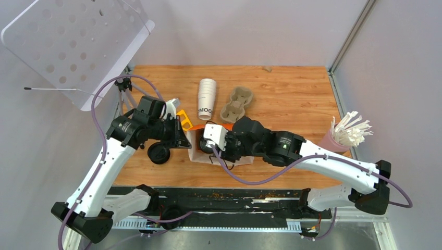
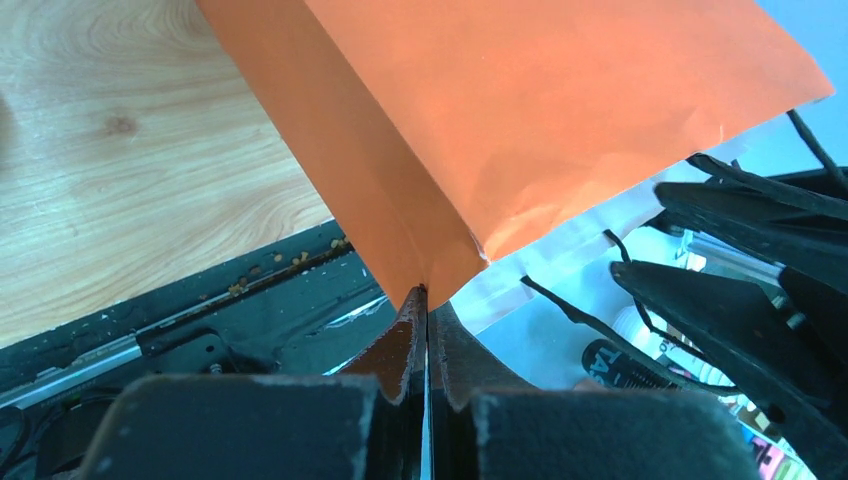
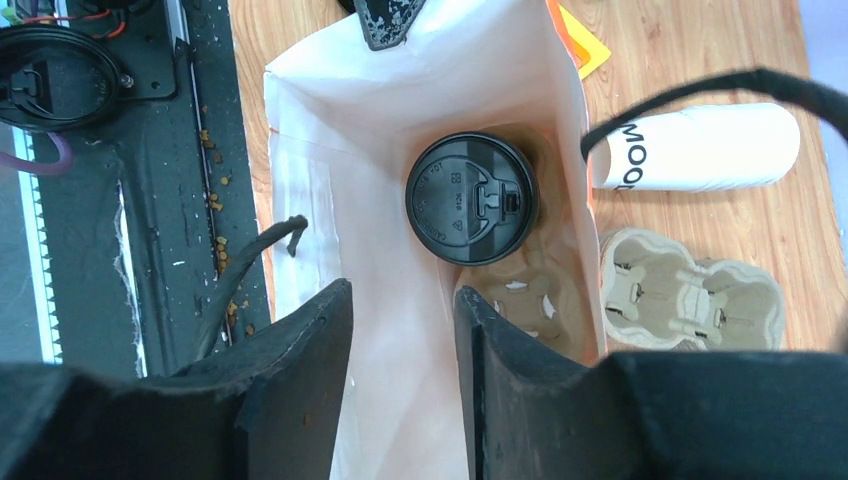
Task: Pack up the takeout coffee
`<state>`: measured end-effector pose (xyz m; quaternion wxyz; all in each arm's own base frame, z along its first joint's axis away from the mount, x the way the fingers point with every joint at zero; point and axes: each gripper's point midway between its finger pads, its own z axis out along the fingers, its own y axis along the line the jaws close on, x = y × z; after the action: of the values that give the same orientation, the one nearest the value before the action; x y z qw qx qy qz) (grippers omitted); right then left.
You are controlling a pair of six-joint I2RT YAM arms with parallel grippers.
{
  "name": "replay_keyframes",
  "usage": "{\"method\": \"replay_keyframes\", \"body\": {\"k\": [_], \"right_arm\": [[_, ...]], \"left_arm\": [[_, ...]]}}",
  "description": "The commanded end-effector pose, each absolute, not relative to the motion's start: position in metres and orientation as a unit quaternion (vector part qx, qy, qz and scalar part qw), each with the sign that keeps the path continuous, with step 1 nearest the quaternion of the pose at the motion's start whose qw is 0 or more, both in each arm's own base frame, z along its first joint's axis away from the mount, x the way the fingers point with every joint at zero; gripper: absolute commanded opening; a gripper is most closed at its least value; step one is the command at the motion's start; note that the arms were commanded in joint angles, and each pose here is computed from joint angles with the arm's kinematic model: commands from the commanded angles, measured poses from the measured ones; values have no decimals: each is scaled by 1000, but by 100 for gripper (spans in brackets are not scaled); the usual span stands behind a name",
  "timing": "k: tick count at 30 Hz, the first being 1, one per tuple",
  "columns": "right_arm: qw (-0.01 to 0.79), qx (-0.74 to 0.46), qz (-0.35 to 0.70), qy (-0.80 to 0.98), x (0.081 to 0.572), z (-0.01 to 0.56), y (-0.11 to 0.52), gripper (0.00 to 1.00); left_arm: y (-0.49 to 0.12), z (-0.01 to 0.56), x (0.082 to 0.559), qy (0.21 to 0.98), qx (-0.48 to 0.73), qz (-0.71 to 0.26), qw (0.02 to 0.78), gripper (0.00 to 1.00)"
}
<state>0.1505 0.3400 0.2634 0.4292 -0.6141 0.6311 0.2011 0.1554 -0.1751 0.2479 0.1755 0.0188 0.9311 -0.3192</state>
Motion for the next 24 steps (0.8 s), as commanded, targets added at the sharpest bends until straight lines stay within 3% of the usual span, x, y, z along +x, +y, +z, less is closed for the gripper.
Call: {"method": "replay_keyframes", "body": {"k": [1, 18, 24], "right_arm": [[447, -586, 210, 643, 148, 284, 324, 45], [483, -507, 231, 675, 140, 337, 284, 55], [530, -469, 252, 660, 137, 382, 266, 58]], "left_arm": [[-174, 261, 160, 929, 30, -314, 195, 0], [-174, 260, 166, 932, 35, -305, 194, 0], [-174, 259, 170, 933, 36, -299, 195, 0]]}}
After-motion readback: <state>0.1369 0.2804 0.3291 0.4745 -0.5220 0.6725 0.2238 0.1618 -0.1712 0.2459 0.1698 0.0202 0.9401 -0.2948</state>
